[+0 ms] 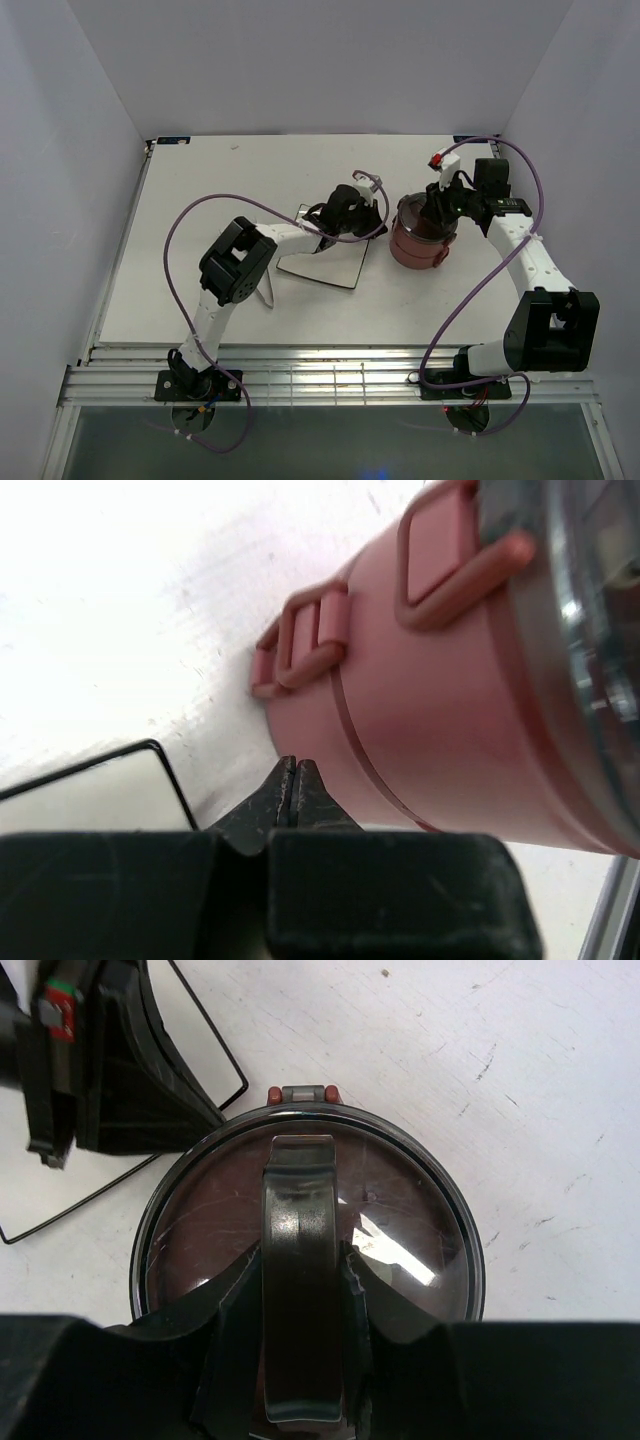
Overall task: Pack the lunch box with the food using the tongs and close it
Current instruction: Close the fastener on the packing box, then adjust the packing box at the center of the board.
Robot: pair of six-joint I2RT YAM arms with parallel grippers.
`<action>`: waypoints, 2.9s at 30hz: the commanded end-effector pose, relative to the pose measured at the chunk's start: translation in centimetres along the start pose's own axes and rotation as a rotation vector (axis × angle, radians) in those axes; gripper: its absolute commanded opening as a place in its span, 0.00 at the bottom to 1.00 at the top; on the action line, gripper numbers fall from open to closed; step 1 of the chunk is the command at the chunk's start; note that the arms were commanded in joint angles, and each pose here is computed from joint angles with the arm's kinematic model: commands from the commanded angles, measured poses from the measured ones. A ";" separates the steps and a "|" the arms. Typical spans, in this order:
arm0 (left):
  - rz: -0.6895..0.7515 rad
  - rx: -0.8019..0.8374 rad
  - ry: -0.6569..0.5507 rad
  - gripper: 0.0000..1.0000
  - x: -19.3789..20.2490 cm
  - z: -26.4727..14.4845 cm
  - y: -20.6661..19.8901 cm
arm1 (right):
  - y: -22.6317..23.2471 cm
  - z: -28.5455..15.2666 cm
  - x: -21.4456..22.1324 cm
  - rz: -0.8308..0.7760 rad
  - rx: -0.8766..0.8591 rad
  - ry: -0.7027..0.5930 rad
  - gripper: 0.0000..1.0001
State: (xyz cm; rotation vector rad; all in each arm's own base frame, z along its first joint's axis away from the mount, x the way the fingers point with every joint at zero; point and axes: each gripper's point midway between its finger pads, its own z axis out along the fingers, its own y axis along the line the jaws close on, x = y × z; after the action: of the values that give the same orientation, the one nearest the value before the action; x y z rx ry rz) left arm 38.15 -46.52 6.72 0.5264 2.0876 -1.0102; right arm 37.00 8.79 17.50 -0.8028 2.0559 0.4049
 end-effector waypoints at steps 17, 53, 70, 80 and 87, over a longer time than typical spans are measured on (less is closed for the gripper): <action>0.130 0.146 -0.217 0.41 -11.0 -7.0 -7.0 | 2.4 -2.1 -2.3 0.111 -0.025 -0.045 0.84; 0.102 0.167 -0.073 0.39 -4.1 -3.0 -6.4 | -3.6 -3.3 2.1 0.744 0.502 -0.218 0.47; 0.080 0.068 -0.125 0.44 -3.7 -3.8 -8.0 | -11.5 2.4 -2.2 0.720 0.338 -0.235 0.39; 0.155 -0.125 -0.232 0.52 -8.4 -5.4 -6.2 | -14.5 -5.5 3.9 0.848 0.672 -0.173 0.42; 0.162 -0.193 -0.237 0.16 -9.7 -6.9 -5.2 | -12.7 -7.2 11.4 0.921 0.761 -0.066 0.12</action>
State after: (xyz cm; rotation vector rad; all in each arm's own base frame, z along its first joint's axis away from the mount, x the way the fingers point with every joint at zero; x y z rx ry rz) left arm 37.11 -46.76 16.31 0.4850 1.8866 -0.8200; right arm 38.20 -8.08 14.20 0.5882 2.1225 0.1476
